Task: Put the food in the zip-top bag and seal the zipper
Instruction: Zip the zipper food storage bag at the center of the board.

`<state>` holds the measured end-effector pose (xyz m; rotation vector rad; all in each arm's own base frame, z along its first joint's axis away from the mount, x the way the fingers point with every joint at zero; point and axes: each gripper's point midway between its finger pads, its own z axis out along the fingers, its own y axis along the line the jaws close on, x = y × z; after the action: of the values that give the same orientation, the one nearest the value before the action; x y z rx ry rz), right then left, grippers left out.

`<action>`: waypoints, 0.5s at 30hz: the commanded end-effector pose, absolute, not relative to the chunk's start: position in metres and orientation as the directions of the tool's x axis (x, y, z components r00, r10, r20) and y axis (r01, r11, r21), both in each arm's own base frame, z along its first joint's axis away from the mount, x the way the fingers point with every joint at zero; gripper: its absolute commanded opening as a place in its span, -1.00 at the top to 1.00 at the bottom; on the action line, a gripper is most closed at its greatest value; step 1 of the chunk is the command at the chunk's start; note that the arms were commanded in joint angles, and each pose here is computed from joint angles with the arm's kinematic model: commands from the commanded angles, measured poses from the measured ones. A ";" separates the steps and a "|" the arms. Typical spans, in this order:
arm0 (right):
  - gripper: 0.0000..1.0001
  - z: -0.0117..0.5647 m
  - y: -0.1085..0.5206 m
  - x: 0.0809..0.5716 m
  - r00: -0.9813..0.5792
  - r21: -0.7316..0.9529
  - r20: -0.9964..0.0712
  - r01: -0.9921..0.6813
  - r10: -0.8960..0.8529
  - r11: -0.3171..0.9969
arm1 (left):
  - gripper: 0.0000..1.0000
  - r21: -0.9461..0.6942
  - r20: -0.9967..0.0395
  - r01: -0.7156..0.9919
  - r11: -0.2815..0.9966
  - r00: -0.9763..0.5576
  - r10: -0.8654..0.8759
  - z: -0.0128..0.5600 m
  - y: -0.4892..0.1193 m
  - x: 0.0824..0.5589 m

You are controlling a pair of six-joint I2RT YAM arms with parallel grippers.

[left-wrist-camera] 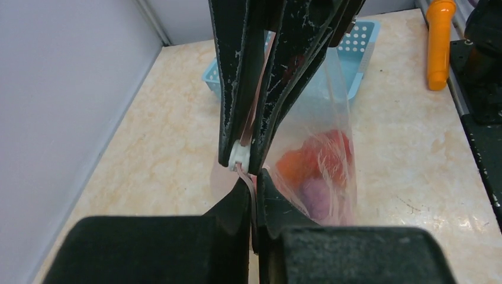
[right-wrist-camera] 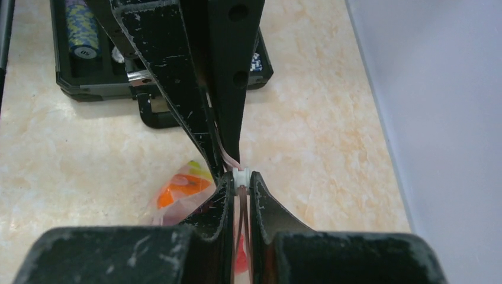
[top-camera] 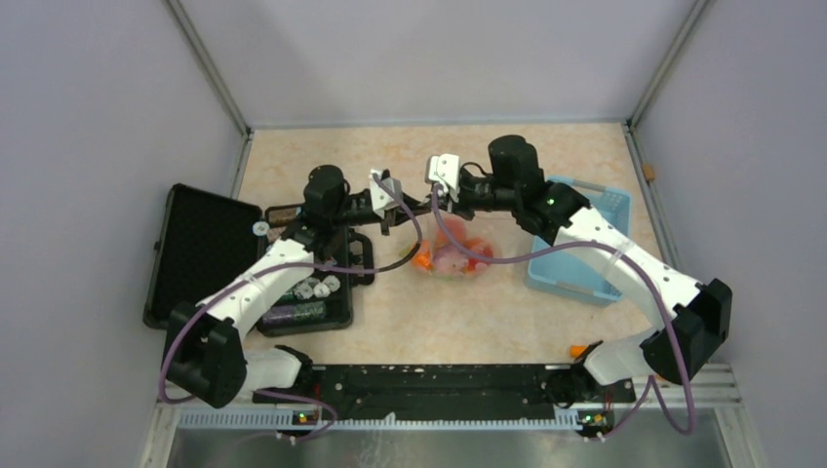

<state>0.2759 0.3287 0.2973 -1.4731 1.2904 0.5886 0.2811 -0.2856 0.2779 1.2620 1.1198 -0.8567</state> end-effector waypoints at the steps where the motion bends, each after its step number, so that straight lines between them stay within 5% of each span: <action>1: 1.00 0.315 0.331 0.270 0.317 -0.386 -0.872 -0.914 -0.374 0.124 | 1.00 0.355 -0.935 0.920 0.166 0.350 0.057 0.302 -0.289 0.286; 15: 1.00 0.307 0.305 0.274 0.287 -0.403 -0.839 -0.899 -0.463 0.173 | 1.00 0.355 -0.933 0.871 0.339 0.311 0.179 0.296 -0.269 0.312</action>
<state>0.2789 0.3215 0.2913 -1.4741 1.3329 0.5521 0.2944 -0.2803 0.2716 1.2283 1.1959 -0.7451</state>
